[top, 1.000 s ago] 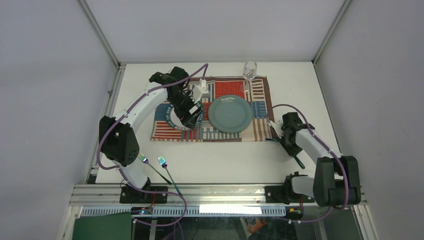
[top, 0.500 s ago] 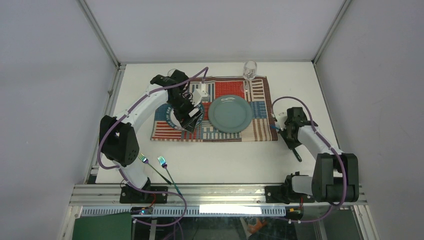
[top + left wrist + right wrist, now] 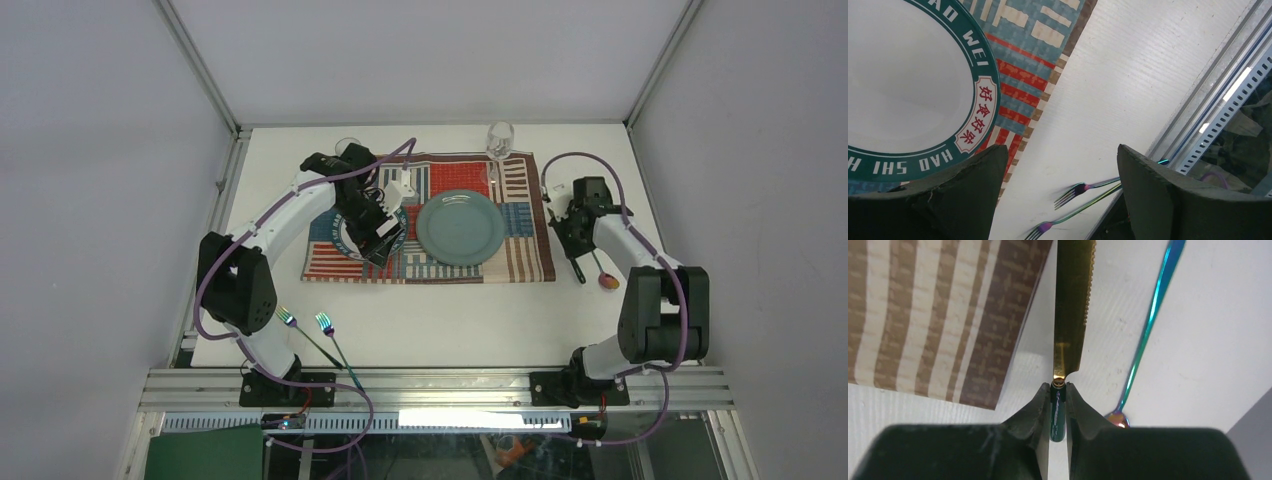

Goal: Set the dinner table for one person
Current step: Place the knife on the napkin.

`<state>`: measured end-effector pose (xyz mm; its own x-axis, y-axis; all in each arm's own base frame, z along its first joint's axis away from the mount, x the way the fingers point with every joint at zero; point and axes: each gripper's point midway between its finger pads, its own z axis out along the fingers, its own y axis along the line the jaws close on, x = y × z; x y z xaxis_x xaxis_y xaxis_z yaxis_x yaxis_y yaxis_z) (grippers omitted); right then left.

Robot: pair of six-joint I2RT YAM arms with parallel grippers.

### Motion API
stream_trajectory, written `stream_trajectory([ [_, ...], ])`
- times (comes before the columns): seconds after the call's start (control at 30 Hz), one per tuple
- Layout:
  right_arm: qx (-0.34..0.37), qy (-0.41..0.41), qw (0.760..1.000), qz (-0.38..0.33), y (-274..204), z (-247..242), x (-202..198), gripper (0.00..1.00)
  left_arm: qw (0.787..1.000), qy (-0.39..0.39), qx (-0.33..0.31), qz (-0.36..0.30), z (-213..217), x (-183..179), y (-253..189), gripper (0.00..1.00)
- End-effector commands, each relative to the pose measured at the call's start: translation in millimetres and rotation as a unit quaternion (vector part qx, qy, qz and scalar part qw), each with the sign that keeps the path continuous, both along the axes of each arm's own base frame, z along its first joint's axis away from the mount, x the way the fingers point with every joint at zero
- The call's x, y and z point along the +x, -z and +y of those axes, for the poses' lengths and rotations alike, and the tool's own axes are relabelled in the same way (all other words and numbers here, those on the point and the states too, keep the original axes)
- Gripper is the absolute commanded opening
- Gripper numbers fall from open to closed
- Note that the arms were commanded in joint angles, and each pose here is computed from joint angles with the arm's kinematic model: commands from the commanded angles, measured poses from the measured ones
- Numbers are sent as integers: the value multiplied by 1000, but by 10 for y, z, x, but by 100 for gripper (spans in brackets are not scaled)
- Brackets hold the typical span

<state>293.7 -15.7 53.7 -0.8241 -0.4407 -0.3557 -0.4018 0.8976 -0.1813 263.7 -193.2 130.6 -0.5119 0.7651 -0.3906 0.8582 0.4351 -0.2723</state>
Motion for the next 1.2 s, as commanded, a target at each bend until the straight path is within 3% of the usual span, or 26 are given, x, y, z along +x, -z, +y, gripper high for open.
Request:
stream_trajectory([
  [0.0,42,-22,998,-31,-156,242,308,0,999,1,-21,-40,-58,50,-210,83],
  [0.5,47,-60,997,-14,-49,593,829,0,999,-4,-5,-39,15,10,-149,82],
  [1.17,78,-68,994,22,103,756,932,0,999,-4,3,-39,21,56,-110,80],
])
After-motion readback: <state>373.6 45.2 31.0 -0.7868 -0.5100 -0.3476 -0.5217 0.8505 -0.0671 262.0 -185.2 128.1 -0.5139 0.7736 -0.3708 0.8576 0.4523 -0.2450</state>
